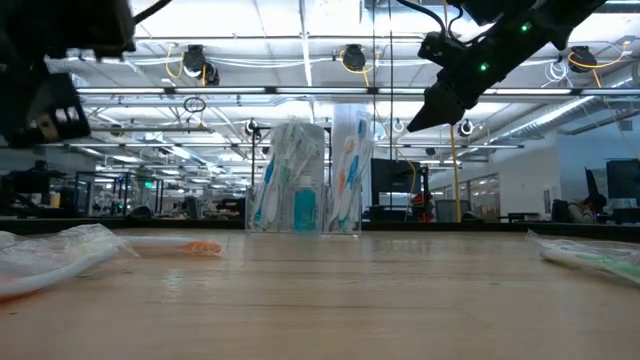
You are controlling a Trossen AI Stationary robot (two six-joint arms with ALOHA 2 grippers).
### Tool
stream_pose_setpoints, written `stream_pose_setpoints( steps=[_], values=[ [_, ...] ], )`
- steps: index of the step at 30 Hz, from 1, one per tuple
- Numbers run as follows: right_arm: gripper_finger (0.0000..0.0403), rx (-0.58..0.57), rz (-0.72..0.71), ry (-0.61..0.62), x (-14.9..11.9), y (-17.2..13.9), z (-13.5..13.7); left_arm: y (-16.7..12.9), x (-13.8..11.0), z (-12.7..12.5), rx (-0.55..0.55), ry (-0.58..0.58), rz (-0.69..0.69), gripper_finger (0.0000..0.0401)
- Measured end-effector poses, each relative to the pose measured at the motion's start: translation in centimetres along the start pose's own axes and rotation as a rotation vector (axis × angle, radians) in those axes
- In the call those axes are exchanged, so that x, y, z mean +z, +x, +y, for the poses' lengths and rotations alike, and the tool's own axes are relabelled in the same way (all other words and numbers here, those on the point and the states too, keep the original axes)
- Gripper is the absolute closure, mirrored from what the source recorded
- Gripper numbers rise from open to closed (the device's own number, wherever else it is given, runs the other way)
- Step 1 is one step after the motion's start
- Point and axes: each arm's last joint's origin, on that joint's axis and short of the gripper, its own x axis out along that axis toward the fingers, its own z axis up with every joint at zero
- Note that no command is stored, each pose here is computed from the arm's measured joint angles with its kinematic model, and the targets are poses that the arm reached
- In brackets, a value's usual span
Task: Pick & Place toothbrushing station
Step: Put the blue mouthwash bottle into the transparent organizer
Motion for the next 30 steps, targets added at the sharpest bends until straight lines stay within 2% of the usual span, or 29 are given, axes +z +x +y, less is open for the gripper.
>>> stream_pose_setpoints(
  steps=[4, 7, 11, 15, 19, 22, 30],
  values=[
    [0.0195, 0.000, 0.000, 0.000, 0.0, 0.0, 0.0, -1.2, 2.1, -1.7, 0.111, -0.184, 0.077, 0.0217],
    [0.0195, 0.001, 0.002, -0.007, 0.0, 0.0, 0.0, -1.1, 2.8, -2.4, 0.133, -0.372, 0.162, 0.0217],
    [0.0195, 0.001, 0.003, -0.012, 0.0, 0.0, 0.0, 0.8, 2.4, -1.8, 0.182, -0.643, 0.295, 0.0217],
    [0.0195, 0.000, -0.002, -0.057, 0.0, 0.0, 0.0, 3.5, 1.3, -0.8, 0.281, -0.814, 0.386, 0.0217],
    [0.0195, -0.004, -0.016, -0.123, 0.2, 0.0, 0.0, 5.4, 0.5, 0.4, 0.380, -0.929, 0.431, 0.0217],
    [0.0195, -0.008, -0.029, -0.142, 0.4, 0.0, -0.1, 6.2, 0.4, 1.2, 0.390, -1.005, 0.537, 0.0217],
    [0.0195, -0.015, -0.050, -0.155, 0.6, 0.0, -0.1, 6.0, 1.5, 2.1, 0.342, -0.997, 0.561, 0.0217]
  ],
)
